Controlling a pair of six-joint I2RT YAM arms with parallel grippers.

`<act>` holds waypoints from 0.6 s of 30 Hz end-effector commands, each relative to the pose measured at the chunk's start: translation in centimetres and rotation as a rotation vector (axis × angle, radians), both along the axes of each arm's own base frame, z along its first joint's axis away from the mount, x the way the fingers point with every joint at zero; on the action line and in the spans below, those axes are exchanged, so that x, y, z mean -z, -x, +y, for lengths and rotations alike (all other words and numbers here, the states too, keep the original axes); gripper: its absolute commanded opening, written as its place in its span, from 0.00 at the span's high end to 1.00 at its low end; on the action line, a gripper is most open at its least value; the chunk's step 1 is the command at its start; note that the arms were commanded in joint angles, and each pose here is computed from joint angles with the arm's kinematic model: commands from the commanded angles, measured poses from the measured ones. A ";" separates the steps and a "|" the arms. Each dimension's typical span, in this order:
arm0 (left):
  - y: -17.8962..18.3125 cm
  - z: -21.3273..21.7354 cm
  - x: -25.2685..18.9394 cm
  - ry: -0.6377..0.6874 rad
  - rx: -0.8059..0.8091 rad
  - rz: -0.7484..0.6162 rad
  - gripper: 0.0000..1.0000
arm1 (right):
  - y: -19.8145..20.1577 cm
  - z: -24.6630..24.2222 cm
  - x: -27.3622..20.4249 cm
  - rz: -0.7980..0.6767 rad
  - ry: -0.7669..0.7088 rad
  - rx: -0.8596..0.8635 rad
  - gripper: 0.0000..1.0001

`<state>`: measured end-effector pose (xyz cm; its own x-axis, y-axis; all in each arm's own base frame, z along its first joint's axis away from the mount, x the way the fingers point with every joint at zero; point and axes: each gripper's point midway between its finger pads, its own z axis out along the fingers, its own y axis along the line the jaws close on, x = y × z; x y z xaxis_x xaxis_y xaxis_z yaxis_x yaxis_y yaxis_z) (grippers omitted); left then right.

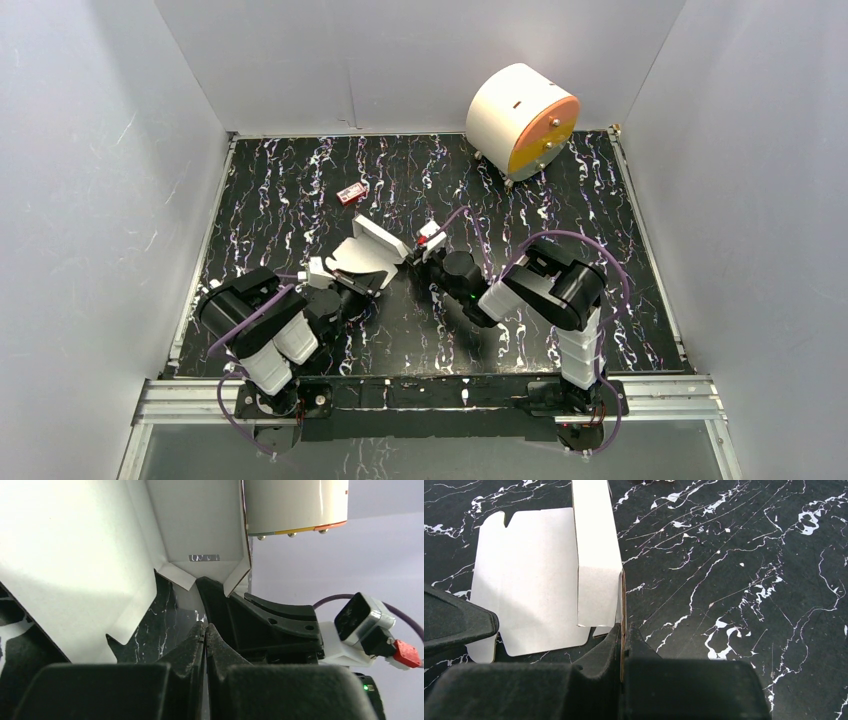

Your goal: Fold the paper box

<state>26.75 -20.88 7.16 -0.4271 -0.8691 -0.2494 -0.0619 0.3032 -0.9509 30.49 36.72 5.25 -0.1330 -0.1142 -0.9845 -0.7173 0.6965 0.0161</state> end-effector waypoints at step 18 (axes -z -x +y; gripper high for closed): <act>-6.1 5.5 -5.1 -0.141 -0.113 -0.070 0.47 | 1.3 -0.8 2.1 -0.029 0.108 -0.092 1.00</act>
<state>32.16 -15.25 13.50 -0.2535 -0.8846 -0.3914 0.0134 0.4014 -0.9158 30.18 36.78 5.22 -0.0628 -0.1573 -0.9855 -0.7556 0.6526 -0.0560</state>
